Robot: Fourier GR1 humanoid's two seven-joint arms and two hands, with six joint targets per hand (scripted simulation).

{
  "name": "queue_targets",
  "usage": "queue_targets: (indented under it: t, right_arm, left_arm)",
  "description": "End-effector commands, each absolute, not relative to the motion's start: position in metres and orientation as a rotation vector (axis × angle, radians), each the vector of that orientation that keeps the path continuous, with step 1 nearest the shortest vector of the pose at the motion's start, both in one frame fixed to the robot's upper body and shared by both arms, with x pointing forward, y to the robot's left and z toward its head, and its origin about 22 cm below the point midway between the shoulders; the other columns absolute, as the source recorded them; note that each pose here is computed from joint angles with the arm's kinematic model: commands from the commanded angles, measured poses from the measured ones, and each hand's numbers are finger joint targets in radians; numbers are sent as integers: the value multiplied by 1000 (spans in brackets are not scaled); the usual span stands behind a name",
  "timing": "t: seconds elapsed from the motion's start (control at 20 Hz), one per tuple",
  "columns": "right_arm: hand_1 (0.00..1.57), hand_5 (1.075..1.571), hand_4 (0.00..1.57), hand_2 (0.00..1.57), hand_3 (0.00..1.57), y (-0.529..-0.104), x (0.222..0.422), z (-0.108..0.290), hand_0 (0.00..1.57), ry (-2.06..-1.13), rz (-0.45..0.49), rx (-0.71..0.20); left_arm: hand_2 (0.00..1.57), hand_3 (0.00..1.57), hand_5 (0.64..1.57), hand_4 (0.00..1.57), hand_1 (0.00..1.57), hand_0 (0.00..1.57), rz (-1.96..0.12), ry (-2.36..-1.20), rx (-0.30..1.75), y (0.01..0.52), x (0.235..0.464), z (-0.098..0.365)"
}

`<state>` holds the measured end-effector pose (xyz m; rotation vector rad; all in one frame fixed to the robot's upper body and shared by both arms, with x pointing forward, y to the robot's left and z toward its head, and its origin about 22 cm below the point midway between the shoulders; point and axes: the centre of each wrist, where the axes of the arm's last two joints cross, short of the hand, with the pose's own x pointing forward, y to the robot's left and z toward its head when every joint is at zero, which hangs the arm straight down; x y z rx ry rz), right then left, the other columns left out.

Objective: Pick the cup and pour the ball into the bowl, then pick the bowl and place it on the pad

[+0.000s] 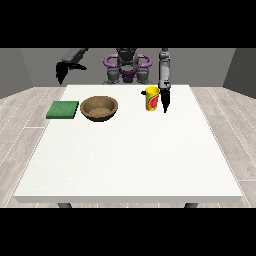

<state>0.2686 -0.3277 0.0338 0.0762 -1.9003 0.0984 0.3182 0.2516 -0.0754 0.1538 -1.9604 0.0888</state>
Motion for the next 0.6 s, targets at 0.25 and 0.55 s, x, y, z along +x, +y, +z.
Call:
queue_targets:
  t: [0.25, 0.55]
  right_arm:
    - [0, 1571, 0, 0, 0, -349, 273, 34, 0, -1903, 118, 90]
    - [0, 1570, 0, 0, 0, -358, 281, 62, 0, -1938, 133, 84]
  left_arm:
    - [0, 0, 1559, 0, 0, 0, 89, -1944, 176, 236, 335, -81]
    - [1571, 1571, 1245, 1455, 1317, 1317, -121, -1958, 498, 225, 296, -118]
